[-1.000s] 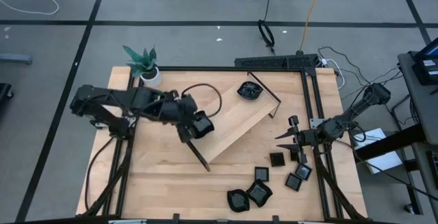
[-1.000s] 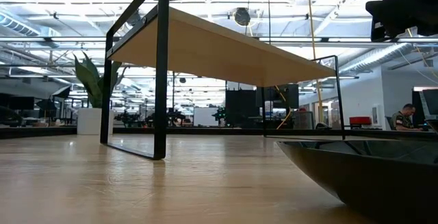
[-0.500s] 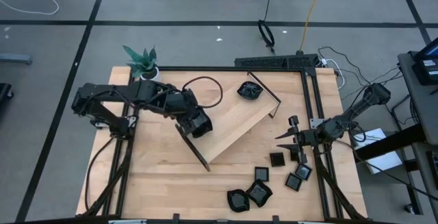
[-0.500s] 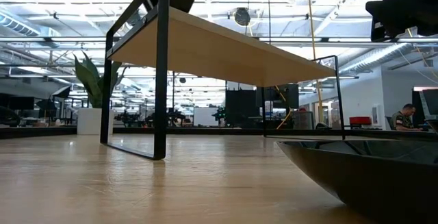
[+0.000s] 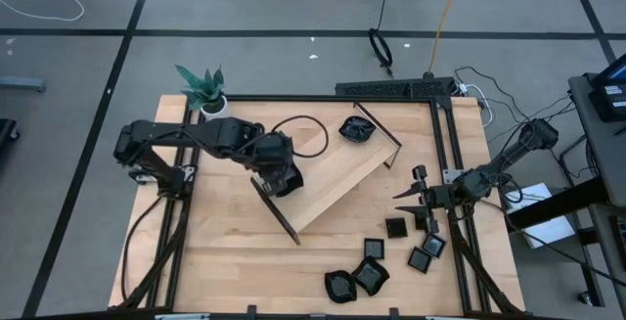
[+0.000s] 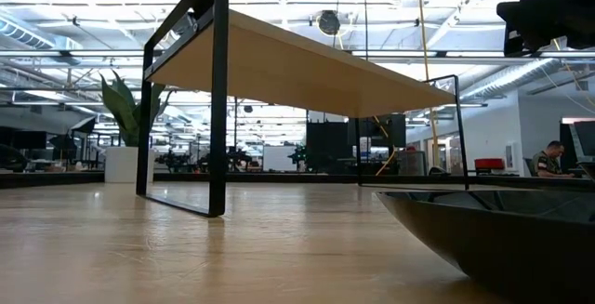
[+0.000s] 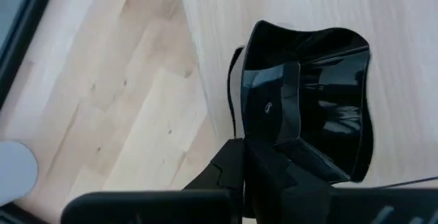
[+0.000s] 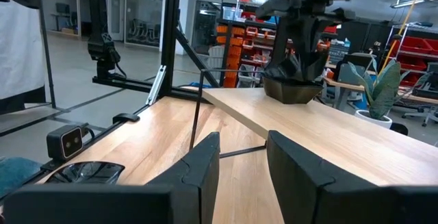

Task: Pick & Place Mini shaped plates
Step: Stack the distorted square plate on top of the other distorted square plates on the shelf

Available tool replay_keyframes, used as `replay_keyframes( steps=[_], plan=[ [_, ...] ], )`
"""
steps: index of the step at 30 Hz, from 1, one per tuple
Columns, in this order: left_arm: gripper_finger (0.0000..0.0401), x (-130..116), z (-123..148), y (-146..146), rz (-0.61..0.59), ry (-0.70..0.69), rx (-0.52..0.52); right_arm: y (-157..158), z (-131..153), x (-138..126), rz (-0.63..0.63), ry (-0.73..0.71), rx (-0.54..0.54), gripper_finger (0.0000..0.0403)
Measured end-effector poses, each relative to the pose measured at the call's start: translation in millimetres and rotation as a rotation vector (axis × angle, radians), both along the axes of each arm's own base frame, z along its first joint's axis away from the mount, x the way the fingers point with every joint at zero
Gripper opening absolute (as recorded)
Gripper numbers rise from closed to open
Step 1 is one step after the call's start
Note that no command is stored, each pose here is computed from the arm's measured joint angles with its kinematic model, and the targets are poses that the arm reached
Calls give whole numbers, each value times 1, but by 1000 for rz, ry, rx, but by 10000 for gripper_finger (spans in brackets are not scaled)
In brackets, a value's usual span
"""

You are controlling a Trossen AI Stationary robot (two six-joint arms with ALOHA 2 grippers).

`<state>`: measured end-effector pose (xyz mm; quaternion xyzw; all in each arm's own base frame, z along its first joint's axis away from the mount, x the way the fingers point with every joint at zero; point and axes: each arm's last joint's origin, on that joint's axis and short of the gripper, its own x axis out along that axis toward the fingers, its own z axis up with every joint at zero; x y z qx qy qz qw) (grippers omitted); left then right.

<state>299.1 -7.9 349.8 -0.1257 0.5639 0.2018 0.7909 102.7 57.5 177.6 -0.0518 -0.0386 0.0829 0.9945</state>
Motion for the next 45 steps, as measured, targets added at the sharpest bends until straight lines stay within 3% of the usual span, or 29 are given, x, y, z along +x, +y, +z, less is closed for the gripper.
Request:
replay_keyframes(
  steps=[8,19,28,38,45],
  plan=[
    [8,-1,-1,0,8,16,-7,0,0,0,0,4,-3,112],
    [96,-1,-1,1,34,12,10,0,0,0,0,3,-2,112],
    [140,-1,-1,0,-8,22,17,0,0,0,0,4,-3,112],
    [163,-4,2,-2,-121,52,158,0,0,0,0,-3,-1,112],
    [163,-11,4,-6,-113,90,273,0,0,0,0,1,-2,112]
  ],
)
